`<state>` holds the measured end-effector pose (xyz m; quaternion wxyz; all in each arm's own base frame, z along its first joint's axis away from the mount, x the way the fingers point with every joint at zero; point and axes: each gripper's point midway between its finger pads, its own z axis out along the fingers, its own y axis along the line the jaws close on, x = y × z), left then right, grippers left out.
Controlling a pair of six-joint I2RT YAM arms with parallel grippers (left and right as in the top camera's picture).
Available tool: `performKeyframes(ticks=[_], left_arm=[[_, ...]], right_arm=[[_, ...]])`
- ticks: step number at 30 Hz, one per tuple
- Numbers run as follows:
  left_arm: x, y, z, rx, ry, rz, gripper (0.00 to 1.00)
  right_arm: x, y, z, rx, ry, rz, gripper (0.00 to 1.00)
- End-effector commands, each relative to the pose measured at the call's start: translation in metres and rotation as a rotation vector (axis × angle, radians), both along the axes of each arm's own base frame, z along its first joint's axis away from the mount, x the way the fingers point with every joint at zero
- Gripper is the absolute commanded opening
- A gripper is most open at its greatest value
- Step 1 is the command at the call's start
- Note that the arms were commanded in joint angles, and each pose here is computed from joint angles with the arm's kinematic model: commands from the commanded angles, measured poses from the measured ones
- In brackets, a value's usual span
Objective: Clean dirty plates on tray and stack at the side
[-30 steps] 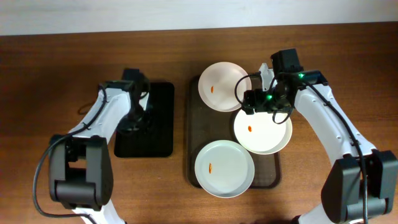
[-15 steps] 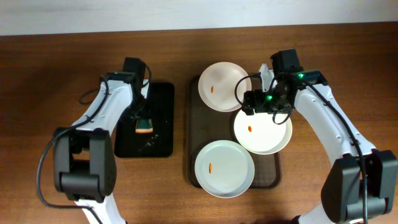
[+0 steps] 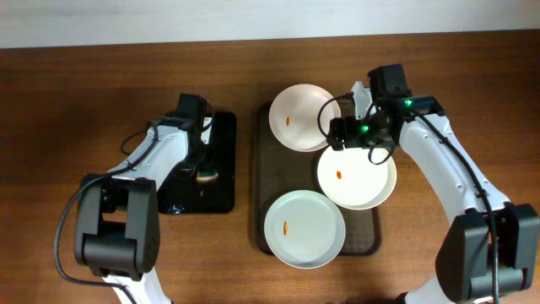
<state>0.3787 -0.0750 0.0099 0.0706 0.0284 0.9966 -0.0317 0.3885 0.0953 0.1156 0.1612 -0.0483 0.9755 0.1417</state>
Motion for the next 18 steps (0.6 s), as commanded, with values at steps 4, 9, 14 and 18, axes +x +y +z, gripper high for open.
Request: performKeyframes(ticks=[4, 9, 14, 18], left_arm=[[0.006, -0.004, 0.024, 0.003, 0.036, -0.01, 0.65], [0.006, -0.003, 0.02, 0.003, 0.036, -0.009, 0.42], [-0.006, -0.006, -0.017, 0.013, 0.013, -0.025, 0.37], [-0.008, -0.005, -0.017, 0.014, 0.009, -0.025, 0.0]], right_arm=[[0.004, 0.004, 0.003, 0.009, -0.015, 0.003, 0.9], [0.005, 0.004, 0.003, 0.009, -0.018, 0.002, 0.9], [0.004, 0.004, 0.003, 0.009, -0.014, 0.002, 0.9], [0.004, 0.004, 0.003, 0.009, -0.015, 0.002, 0.9]])
